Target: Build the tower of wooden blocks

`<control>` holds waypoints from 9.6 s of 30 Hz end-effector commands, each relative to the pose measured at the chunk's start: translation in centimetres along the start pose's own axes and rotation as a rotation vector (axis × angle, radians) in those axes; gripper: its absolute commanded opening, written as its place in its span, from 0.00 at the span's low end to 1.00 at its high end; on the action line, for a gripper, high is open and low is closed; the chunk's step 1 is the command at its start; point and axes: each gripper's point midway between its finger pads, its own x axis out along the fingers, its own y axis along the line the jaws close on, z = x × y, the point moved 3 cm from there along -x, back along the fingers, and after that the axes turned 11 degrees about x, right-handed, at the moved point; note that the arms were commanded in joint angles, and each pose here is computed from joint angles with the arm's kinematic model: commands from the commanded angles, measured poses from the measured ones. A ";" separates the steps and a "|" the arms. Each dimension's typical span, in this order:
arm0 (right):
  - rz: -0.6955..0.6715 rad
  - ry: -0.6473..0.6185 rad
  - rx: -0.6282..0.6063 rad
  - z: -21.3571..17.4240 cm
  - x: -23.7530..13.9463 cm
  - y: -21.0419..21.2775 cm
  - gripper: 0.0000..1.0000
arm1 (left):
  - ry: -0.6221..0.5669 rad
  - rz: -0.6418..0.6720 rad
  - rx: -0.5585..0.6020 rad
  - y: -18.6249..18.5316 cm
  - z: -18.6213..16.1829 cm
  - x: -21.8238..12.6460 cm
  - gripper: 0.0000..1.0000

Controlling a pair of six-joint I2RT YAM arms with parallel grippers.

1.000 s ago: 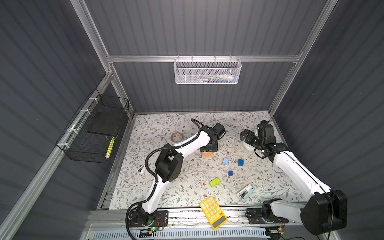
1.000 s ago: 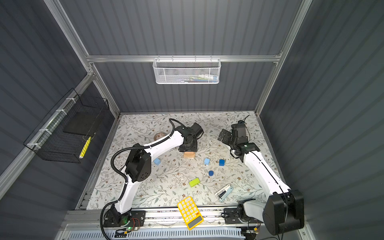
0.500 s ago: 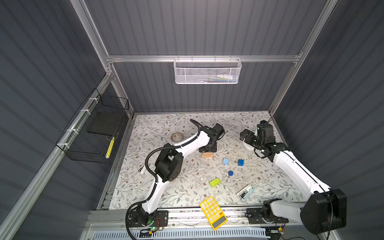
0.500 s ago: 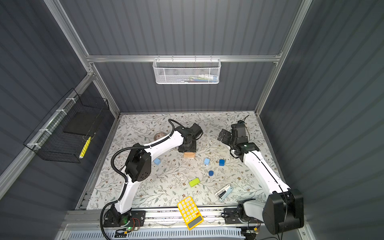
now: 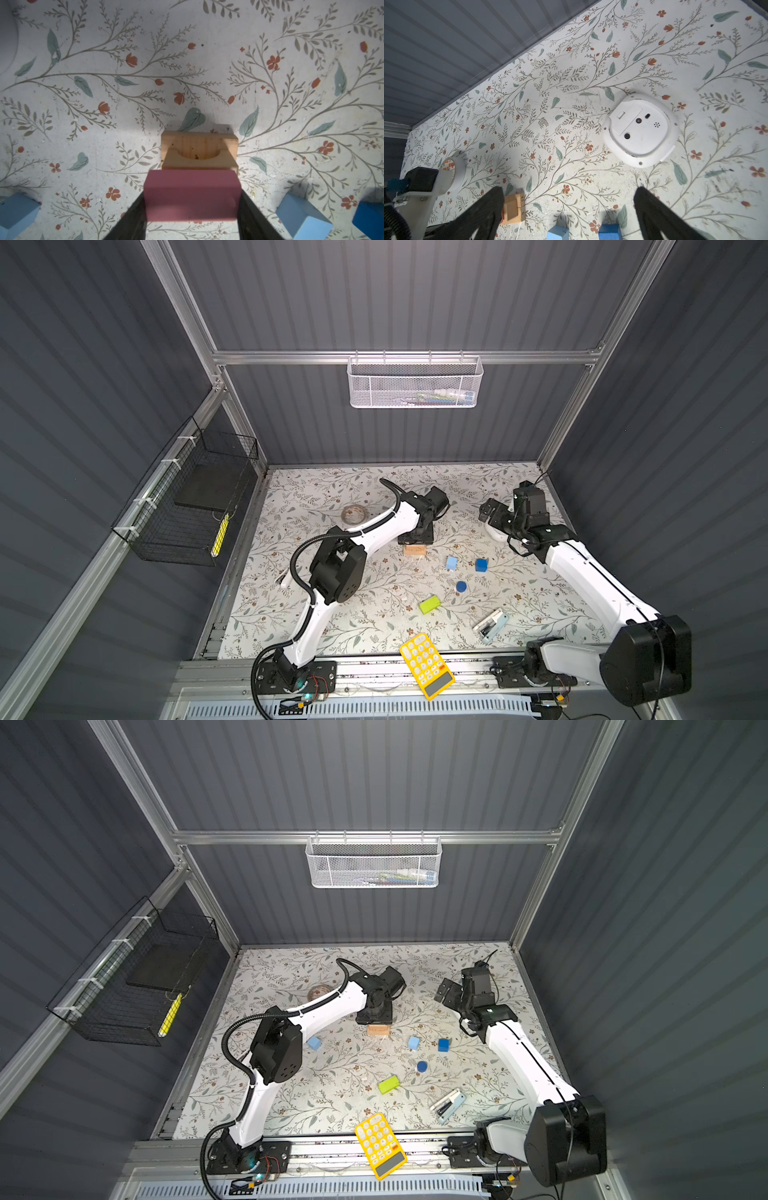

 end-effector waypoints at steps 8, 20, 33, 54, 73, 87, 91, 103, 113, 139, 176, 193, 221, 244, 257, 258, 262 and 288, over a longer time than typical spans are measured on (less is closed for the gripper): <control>-0.004 0.000 0.004 0.0 0.3 -0.2 0.99 | 0.005 -0.014 -0.007 -0.6 0.1 0.0 0.49; -0.006 0.001 0.005 -0.1 0.3 -0.2 0.99 | 0.019 -0.014 -0.010 -0.6 -0.2 0.4 0.51; -0.008 0.003 0.005 -0.1 0.4 -0.3 0.99 | 0.000 -0.028 -0.010 -1.1 0.4 0.8 0.51; -0.008 0.008 0.008 -0.2 0.6 -0.3 0.99 | 0.000 -0.017 -0.010 -0.9 0.3 0.6 0.66; -0.004 0.008 0.009 -0.2 0.6 -0.2 0.99 | -0.007 -0.012 -0.010 -0.7 0.4 0.2 0.62; -0.002 0.015 0.011 -0.3 0.8 -0.1 0.99 | -0.006 -0.010 -0.009 -0.7 0.3 0.2 0.67; -0.002 0.015 0.012 -0.3 0.8 -0.2 0.99 | -0.003 -0.013 -0.007 -0.7 0.3 0.3 0.67; -0.002 0.016 0.013 -0.3 0.8 -0.2 0.99 | -0.002 -0.011 -0.008 -0.7 0.2 0.3 0.67; -0.004 0.020 0.016 -0.4 0.9 -0.2 0.99 | -0.001 -0.008 -0.007 -0.6 0.2 0.3 0.64; 0.003 0.019 0.020 -0.4 1.0 -0.1 0.99 | -0.073 -0.050 -0.007 -0.6 1.1 -3.0 0.98; 0.282 0.601 -0.317 -8.2 9.2 14.9 0.00 | -0.451 -0.345 -0.129 9.3 -1.6 -10.9 0.33; 0.200 0.748 -0.393 -14.8 11.8 15.2 0.00 | -0.415 -0.332 -0.181 12.0 -3.4 -8.3 0.33; 0.149 0.802 -0.397 -17.4 12.6 13.4 0.00 | -0.373 -0.347 -0.168 11.4 -3.4 -7.3 0.33; 0.144 0.810 -0.400 -18.0 12.2 13.1 0.00 | -0.362 -0.354 -0.166 11.2 -3.5 -7.0 0.33; 0.142 0.804 -0.398 -17.9 12.2 13.1 0.00 | -0.361 -0.358 -0.164 11.1 -3.4 -7.0 0.33; 0.140 0.807 -0.399 -18.0 12.2 13.0 0.00 | -0.360 -0.357 -0.165 11.2 -3.4 -7.0 0.33; 0.138 0.804 -0.397 -17.9 12.2 13.0 0.00 | -0.357 -0.359 -0.165 11.1 -3.4 -6.9 0.33; 0.114 0.748 -0.417 -16.9 12.5 13.3 0.00 | -0.354 -0.362 -0.162 11.0 -3.4 -6.8 0.33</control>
